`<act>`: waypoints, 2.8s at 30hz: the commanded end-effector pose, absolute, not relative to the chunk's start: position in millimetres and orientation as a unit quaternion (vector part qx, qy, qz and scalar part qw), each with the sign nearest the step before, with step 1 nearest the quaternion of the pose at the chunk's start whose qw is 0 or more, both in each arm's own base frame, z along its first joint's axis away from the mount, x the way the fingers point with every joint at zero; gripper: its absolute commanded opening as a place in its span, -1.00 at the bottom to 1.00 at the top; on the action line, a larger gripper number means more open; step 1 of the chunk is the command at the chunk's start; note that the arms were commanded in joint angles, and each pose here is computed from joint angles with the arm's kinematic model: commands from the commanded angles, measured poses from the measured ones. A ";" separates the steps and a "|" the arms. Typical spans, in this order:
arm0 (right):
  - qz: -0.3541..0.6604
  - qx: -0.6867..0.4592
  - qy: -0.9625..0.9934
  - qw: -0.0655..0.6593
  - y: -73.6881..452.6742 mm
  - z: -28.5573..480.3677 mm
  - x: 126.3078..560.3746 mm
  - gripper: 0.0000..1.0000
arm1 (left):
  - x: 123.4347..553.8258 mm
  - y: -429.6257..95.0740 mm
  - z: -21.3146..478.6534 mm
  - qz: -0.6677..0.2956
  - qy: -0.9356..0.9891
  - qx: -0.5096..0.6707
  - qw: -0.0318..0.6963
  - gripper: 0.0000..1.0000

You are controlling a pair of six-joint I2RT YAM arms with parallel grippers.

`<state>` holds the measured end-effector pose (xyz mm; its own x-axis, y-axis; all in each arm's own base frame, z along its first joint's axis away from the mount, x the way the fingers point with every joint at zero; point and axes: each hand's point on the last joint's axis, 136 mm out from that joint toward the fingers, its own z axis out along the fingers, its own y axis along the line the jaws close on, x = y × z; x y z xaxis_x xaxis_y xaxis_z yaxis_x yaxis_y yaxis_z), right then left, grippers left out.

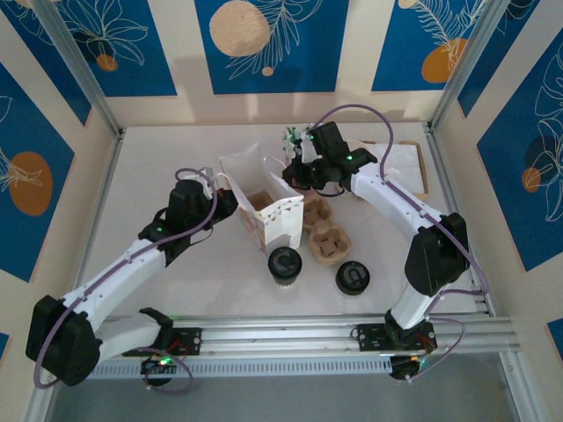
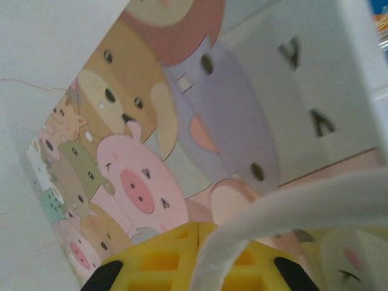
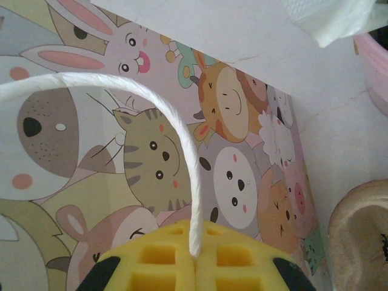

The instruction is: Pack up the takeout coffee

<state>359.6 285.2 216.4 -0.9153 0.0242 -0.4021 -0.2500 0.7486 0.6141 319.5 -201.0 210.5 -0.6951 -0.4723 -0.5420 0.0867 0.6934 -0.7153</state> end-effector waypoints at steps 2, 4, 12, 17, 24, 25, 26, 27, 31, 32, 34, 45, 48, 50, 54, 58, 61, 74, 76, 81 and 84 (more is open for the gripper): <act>0.353 -0.048 0.915 0.189 286.3 212.5 356.1 -0.90 | 330.8 -207.0 221.1 -0.366 0.845 -0.086 0.380 -1.00; 0.361 -0.051 0.912 0.191 289.7 216.4 354.3 -0.89 | 335.0 -208.4 223.2 -0.370 0.847 -0.081 0.372 -1.00; 0.352 -0.037 0.915 0.195 287.1 214.6 354.0 -0.85 | 337.3 -237.1 236.9 -0.420 0.844 0.001 0.333 -1.00; 0.351 -0.021 0.908 0.226 278.1 233.0 355.6 -0.72 | 340.6 -225.6 242.3 -0.408 0.843 0.011 0.350 -1.00; 0.342 -0.014 0.901 0.268 262.6 265.2 354.0 -0.19 | 340.7 -203.6 257.3 -0.385 0.832 0.014 0.398 -1.00; 0.339 -0.014 0.900 0.273 260.5 268.8 354.1 -0.12 | 339.7 -203.1 257.5 -0.384 0.832 0.017 0.400 -1.00; 0.335 -0.013 0.900 0.278 257.6 271.8 354.4 -0.03 | 339.0 -202.5 256.4 -0.382 0.833 0.017 0.400 -1.00; 0.330 -0.012 0.901 0.282 255.0 275.0 354.4 0.05 | 338.1 -202.7 254.5 -0.382 0.834 0.019 0.398 -1.00; 0.318 -0.015 0.904 0.287 248.2 285.0 351.7 0.33 | 336.2 -205.1 254.9 -0.388 0.832 0.028 0.396 -1.00; 0.317 -0.017 0.903 0.290 247.3 288.9 350.4 0.39 | 336.0 -205.3 255.6 -0.389 0.831 0.029 0.396 -0.96; 0.319 -0.023 0.900 0.296 247.0 295.6 347.9 0.48 | 335.2 -206.3 258.4 -0.393 0.829 0.032 0.398 -0.84; 0.314 -0.047 0.888 0.333 242.7 336.1 341.1 0.99 | 323.5 -208.3 283.1 -0.404 0.807 0.071 0.425 0.18; 0.296 -0.044 0.889 0.346 232.5 349.2 337.1 0.99 | 321.6 -206.0 288.3 -0.401 0.801 0.076 0.438 0.34; 0.287 -0.042 0.890 0.353 225.5 358.9 330.8 0.99 | 319.6 -206.3 293.1 -0.401 0.797 0.084 0.444 0.43; 0.261 -0.045 0.889 0.372 211.9 375.3 311.5 0.99 | 316.1 -203.9 303.0 -0.399 0.787 0.092 0.461 0.68; 0.239 -0.071 0.889 0.384 209.2 382.7 287.0 0.99 | 312.6 -197.8 312.3 -0.386 0.781 0.097 0.481 1.00; 0.226 -0.108 0.888 0.386 214.6 380.1 263.4 0.99 | 309.9 -192.8 319.4 -0.376 0.776 0.099 0.497 1.00; 0.226 -0.298 0.867 0.331 249.1 294.9 168.1 0.85 | 309.7 -131.2 330.4 -0.245 0.778 0.020 0.578 1.00; 0.215 -0.336 0.863 0.312 256.1 272.3 154.8 0.85 | 309.3 -128.4 330.2 -0.236 0.780 0.020 0.579 1.00; 0.165 -0.362 0.878 0.268 263.9 222.4 143.6 0.81 | 310.2 -132.8 326.8 -0.243 0.785 0.026 0.569 0.96; 0.155 -0.356 0.885 0.256 270.4 204.4 142.0 0.84 | 312.3 -132.1 322.8 -0.238 0.791 0.023 0.563 0.94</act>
<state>137.2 264.4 209.7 -0.6133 -0.5705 -0.5463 -0.7264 0.6790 0.1063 309.3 -138.7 326.1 -0.3656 -0.2549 -0.8952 0.3295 0.8640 -0.3806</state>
